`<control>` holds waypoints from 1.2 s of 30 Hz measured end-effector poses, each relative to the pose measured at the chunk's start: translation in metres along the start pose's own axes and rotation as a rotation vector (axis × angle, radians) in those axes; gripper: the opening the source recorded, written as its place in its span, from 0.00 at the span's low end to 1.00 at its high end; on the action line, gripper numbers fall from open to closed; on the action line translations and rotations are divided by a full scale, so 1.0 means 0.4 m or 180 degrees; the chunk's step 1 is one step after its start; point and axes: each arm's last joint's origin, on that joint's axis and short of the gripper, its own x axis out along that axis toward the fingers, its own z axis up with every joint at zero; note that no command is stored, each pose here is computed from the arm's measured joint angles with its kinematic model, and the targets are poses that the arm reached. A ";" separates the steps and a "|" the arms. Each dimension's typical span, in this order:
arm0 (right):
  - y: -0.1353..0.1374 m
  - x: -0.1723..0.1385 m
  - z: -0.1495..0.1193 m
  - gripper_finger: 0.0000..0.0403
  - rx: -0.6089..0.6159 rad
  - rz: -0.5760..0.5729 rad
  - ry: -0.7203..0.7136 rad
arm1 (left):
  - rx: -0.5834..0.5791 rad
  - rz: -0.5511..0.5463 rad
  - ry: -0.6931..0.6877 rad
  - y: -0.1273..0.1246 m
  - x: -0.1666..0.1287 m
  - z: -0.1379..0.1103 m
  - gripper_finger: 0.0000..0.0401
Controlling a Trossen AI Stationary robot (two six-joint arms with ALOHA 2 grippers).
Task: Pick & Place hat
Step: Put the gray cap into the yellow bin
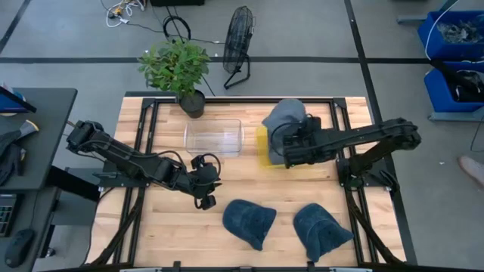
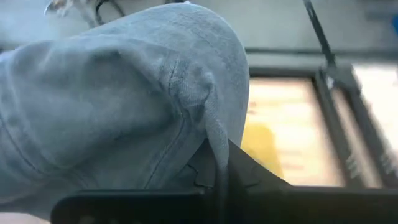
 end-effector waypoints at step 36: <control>-0.049 0.109 -0.115 0.04 0.0959 -0.0288 0.1335 | 0.0168 0.0085 0.0228 0.007 -0.002 -0.019 0.19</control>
